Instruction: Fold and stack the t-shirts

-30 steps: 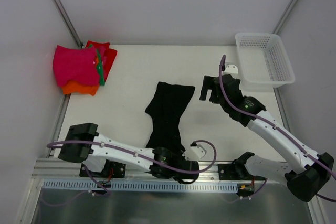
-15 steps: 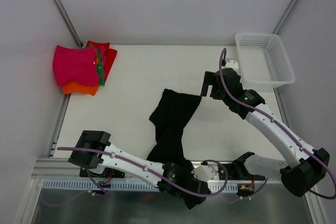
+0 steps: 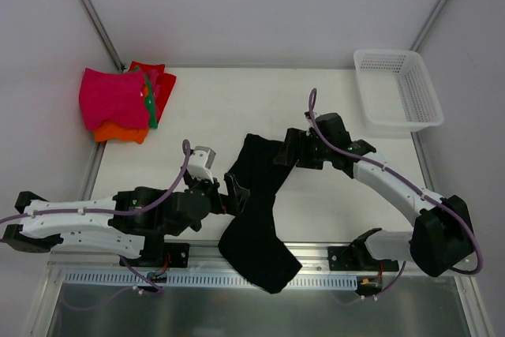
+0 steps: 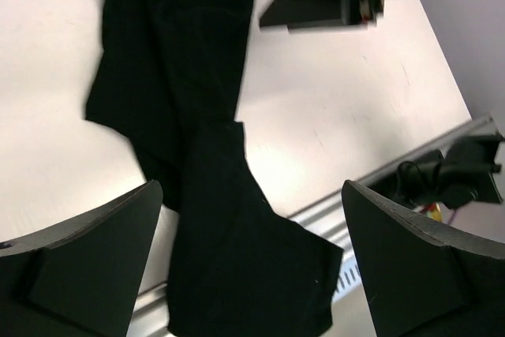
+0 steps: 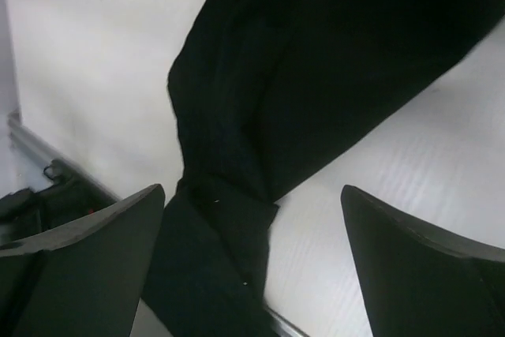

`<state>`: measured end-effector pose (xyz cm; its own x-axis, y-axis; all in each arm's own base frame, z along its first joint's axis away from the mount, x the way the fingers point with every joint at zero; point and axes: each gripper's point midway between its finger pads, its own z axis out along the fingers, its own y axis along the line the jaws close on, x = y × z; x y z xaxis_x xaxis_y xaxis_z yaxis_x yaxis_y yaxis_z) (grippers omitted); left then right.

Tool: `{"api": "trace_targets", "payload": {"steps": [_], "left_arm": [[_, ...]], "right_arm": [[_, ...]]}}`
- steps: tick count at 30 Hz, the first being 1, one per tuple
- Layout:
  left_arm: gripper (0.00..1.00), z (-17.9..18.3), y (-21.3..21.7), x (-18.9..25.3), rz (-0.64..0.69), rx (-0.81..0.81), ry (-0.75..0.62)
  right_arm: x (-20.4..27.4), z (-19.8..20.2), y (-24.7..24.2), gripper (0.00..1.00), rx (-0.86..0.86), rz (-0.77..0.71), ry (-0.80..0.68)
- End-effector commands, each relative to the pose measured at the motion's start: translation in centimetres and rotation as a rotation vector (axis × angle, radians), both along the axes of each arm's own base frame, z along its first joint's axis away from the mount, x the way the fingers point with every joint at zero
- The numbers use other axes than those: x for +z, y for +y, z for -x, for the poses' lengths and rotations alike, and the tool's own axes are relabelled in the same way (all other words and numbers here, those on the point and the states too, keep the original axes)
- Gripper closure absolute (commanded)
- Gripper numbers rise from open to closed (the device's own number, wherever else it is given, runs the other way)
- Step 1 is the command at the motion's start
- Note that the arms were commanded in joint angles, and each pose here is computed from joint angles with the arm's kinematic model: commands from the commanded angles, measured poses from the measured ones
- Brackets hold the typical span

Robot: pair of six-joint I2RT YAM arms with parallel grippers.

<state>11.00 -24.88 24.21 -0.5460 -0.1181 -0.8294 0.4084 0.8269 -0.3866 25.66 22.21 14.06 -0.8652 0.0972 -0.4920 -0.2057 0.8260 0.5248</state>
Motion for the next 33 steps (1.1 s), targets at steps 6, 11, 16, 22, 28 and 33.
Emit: {"api": "trace_targets", "payload": {"steps": [6, 11, 16, 22, 28, 33], "left_arm": [[0.01, -2.7, 3.6, -2.7, -0.061, 0.155, -0.020], [0.01, -3.8, 4.8, -3.9, -0.081, 0.210, -0.010], [0.01, -4.3, 5.6, -4.9, -0.108, 0.222, 0.004], [0.01, -4.1, 5.5, -6.1, -0.129, 0.197, 0.019], [0.01, -4.3, 5.1, -7.1, -0.149, 0.194, 0.028], [0.01, -4.5, 5.0, -7.4, -0.148, 0.199, 0.034]], "right_arm": [[-2.1, 4.6, 6.5, 0.01, 0.166, -0.252, 0.146], [-4.8, 4.9, 8.0, 0.07, 0.198, -0.260, 0.186], [-6.3, 3.7, 9.3, 0.11, 0.249, -0.243, 0.199], [-4.7, 1.2, 10.9, 0.19, 0.297, -0.217, 0.153], [-3.9, 0.8, 11.5, 0.85, 0.308, -0.231, 0.154], [-3.5, 1.1, 10.3, 1.00, 0.286, -0.207, 0.119]]}}
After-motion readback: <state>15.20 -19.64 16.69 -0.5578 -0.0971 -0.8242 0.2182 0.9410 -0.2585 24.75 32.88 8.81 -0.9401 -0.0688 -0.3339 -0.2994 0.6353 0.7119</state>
